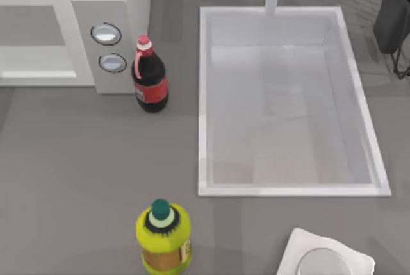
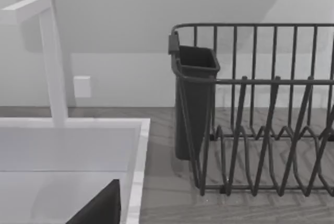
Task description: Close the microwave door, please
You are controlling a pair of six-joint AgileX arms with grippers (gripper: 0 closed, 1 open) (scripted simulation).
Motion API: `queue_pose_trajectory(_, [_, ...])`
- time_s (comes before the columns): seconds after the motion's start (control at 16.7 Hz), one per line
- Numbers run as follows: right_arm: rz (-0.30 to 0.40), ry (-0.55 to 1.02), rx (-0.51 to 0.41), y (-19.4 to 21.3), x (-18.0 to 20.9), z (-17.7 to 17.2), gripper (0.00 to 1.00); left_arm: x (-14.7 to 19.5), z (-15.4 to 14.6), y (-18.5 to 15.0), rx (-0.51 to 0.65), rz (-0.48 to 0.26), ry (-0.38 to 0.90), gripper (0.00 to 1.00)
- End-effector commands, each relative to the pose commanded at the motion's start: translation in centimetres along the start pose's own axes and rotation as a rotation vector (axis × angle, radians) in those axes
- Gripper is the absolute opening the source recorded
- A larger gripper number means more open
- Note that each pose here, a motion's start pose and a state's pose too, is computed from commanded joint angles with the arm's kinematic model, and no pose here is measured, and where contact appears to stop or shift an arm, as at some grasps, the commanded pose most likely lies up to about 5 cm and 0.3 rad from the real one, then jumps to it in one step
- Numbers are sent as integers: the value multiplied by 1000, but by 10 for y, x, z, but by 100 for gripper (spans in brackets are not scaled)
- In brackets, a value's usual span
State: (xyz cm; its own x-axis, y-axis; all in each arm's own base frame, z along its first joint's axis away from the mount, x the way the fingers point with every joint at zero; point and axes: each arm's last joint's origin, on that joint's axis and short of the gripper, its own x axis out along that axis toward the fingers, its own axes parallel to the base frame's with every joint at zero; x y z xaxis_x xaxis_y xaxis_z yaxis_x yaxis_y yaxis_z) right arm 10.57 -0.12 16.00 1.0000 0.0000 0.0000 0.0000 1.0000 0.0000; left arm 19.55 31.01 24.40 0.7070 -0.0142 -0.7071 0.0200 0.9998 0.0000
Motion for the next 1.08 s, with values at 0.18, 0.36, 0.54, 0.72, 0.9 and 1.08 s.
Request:
queue_pose_trajectory(0.18, [0, 0, 0, 0, 0, 0, 100, 1, 0, -1, 3, 0, 2, 0])
queue_pose_trajectory(0.36, [0, 0, 0, 0, 0, 0, 100, 17, -14, 1, -2, -5, 5, 0])
queue_pose_trajectory(0.54, [0, 0, 0, 0, 0, 0, 100, 43, -38, 4, 9, 7, -5, 0])
queue_pose_trajectory(0.72, [0, 0, 0, 0, 0, 0, 100, 64, -63, 2, 6, 6, -4, 0])
queue_pose_trajectory(0.9, [0, 0, 0, 0, 0, 0, 100, 71, -71, 0, 0, 0, 0, 0])
queue_pose_trajectory(1.08, [0, 0, 0, 0, 0, 0, 100, 71, -68, -2, 4, -2, -1, 0])
